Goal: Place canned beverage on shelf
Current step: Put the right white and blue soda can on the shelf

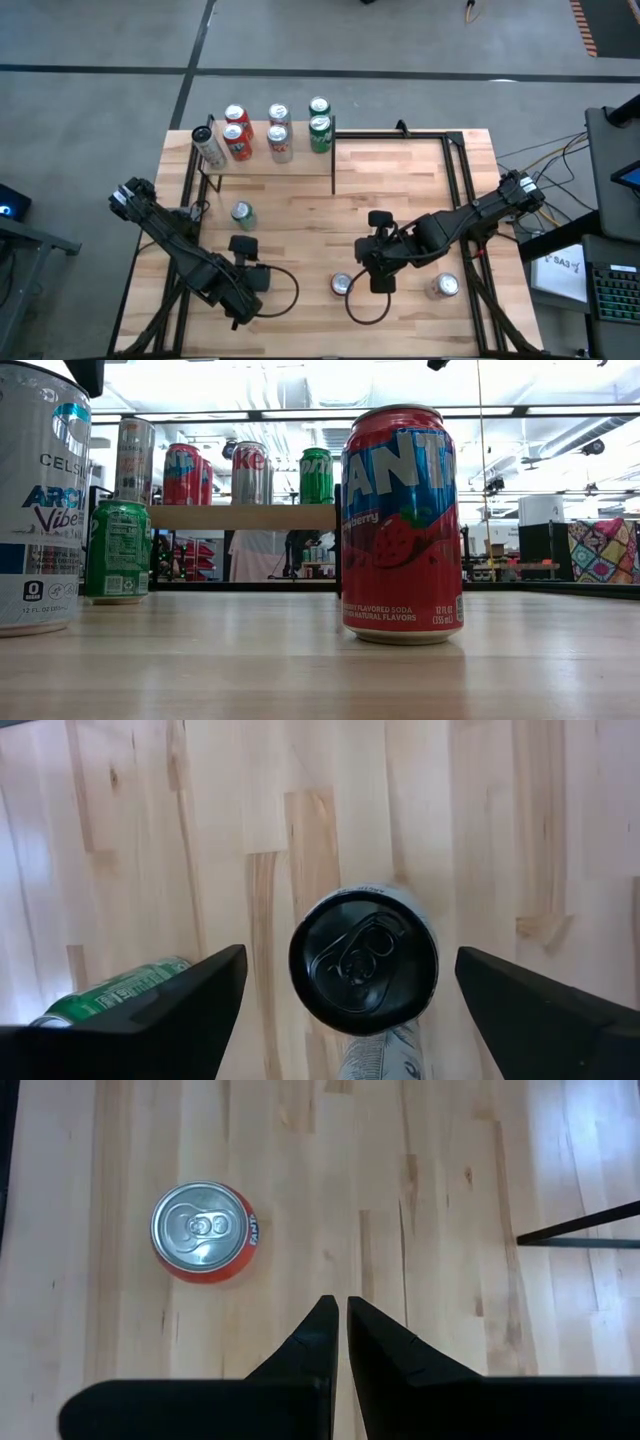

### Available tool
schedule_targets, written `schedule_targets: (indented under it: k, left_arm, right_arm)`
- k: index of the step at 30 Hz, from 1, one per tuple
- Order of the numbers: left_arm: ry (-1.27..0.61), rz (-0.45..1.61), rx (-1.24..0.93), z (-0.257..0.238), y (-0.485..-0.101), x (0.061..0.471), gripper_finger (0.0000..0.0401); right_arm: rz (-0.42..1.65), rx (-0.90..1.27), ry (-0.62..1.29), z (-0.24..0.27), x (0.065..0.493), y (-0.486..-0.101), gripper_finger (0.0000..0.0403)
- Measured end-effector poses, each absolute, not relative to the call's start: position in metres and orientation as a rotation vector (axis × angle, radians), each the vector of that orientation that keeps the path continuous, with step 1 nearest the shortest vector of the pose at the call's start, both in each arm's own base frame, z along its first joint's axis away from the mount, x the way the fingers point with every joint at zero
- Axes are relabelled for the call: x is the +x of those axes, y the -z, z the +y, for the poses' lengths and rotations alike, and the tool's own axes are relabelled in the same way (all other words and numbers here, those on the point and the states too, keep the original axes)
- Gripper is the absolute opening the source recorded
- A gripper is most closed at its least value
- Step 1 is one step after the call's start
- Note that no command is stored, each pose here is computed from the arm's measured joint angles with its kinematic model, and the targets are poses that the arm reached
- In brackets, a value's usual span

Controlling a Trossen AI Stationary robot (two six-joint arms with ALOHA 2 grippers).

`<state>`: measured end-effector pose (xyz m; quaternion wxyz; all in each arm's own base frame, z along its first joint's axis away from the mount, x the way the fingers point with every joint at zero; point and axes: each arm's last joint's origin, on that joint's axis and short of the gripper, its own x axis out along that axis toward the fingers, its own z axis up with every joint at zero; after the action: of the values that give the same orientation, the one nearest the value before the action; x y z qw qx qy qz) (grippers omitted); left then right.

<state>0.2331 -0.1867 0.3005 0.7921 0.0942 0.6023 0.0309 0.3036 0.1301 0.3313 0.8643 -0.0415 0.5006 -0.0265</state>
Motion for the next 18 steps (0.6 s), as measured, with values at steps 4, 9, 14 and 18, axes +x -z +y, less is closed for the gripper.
schedule_targets:
  k: [4,9,14,18]
  left_arm:
    - [-0.066,1.293,0.199,-0.187,-0.301,0.233,0.0336]
    - [-0.076,1.295,0.190,-0.187,-0.298,0.233,0.0336]
    - [-0.094,1.329,0.215,-0.185,-0.284,0.231,0.0336]
    - [-0.109,1.347,0.228,-0.183,-0.273,0.229,0.0336]
  right_arm:
    - [1.049,-0.087,0.055,0.130,0.304,-0.331,0.0017]
    - [1.049,-0.087,0.055,0.130,0.304,-0.331,0.0017]
    - [1.049,-0.087,0.055,0.130,0.304,-0.331,0.0017]
    - [1.048,-0.086,0.055,0.130,0.304,-0.331,0.0017]
